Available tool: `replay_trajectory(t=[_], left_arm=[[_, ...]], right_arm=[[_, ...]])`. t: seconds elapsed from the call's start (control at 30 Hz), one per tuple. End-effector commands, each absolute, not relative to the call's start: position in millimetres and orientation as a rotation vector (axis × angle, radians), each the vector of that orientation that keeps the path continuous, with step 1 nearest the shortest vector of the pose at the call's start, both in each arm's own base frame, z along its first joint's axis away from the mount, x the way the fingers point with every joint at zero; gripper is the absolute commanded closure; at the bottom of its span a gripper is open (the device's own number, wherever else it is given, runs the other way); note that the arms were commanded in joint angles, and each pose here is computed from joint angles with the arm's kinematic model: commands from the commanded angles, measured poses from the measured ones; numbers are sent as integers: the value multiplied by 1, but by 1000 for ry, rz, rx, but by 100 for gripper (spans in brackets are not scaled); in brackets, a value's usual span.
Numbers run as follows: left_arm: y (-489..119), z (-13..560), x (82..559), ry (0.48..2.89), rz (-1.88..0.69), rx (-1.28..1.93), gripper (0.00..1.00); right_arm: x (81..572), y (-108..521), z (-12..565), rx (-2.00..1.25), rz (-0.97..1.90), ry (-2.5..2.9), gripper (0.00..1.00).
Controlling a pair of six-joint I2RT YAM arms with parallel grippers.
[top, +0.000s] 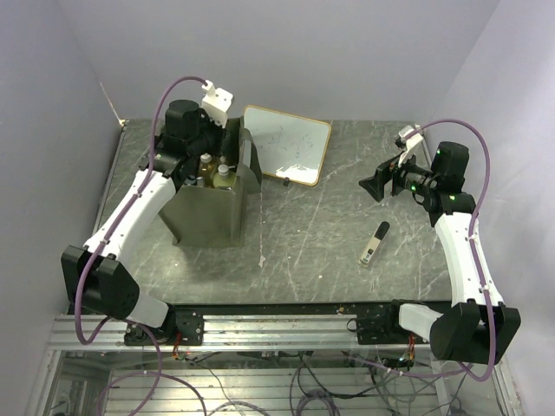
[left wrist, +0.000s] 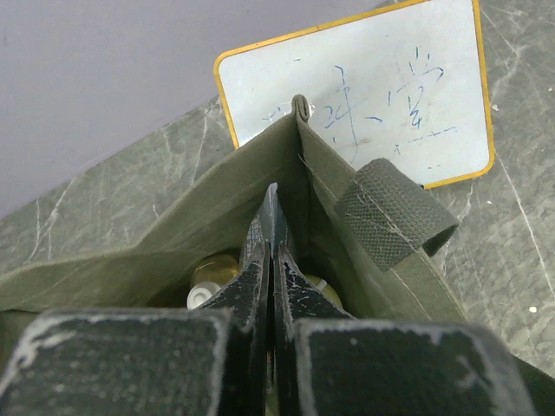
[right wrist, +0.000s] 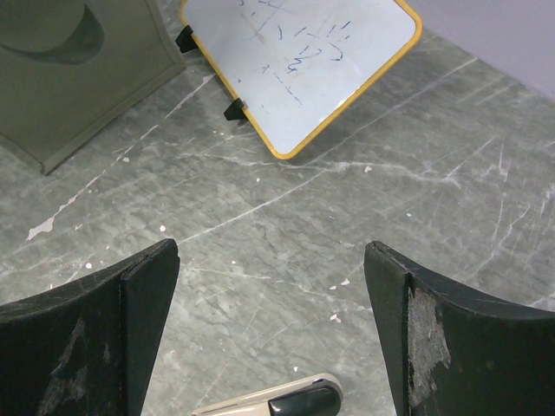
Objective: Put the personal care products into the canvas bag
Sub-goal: Place the care product in the canvas bag.
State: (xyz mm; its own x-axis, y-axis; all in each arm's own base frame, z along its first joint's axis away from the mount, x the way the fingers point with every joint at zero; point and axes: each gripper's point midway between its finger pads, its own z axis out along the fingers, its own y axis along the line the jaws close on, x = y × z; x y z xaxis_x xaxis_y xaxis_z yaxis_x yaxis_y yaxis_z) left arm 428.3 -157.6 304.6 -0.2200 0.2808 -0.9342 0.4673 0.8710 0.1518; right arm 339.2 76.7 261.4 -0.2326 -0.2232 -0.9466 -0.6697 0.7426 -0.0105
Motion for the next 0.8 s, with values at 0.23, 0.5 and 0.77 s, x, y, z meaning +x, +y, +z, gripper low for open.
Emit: replay_trajectory(t=[0.23, 0.5, 0.77], left_arm=[[-173, 296, 450, 1744, -208, 649, 93], [-165, 298, 453, 1801, -171, 616, 93], [-169, 265, 456, 1851, -154, 736, 93]], right_arm=[[338, 77, 254, -707, 502, 1809, 12], [338, 78, 253, -706, 508, 1811, 12], [337, 78, 253, -707, 508, 1809, 11]])
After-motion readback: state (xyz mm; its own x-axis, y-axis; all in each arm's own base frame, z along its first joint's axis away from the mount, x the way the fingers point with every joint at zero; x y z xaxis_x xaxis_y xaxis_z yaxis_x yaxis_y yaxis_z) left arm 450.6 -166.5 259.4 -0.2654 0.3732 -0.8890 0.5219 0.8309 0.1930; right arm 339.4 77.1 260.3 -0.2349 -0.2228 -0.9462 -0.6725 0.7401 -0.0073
